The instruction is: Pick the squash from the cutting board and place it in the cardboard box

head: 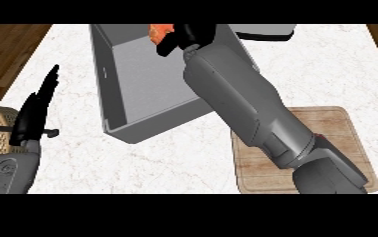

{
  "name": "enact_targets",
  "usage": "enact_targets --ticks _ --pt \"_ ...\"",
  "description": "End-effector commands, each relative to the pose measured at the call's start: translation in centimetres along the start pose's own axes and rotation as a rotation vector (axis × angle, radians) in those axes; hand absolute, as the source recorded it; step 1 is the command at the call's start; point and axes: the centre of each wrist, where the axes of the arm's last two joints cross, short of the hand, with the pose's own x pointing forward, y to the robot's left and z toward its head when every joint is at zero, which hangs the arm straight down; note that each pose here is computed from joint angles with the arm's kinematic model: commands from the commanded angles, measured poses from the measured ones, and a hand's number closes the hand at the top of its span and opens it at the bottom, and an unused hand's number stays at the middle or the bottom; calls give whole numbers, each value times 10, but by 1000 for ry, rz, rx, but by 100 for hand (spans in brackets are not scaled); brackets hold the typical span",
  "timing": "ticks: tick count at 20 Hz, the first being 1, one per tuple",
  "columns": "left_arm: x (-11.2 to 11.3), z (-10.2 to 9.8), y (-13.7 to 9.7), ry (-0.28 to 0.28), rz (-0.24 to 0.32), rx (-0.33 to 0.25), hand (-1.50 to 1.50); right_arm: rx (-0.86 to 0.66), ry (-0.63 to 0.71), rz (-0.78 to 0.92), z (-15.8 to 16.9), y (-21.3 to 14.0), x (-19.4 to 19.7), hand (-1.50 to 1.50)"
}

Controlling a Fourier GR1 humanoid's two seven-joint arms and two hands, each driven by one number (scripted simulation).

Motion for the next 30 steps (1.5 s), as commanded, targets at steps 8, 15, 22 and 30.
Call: enact_targets --ticks 8,15,22,30 --pt "20 -14 -2 -52 -8 -14 0 32 227 -114 -20 9 -32 -150" --pt "25 -15 -13 -35 9 -39 0 -65 122 -174 -20 15 -43 -150" --pt "12 -7 -10 -11 0 -17 0 -268 48 -374 -21 7 -37 -150" --pt "-14 5 16 18 2 45 0 -286 38 -556 -24 -2 -44 -150"
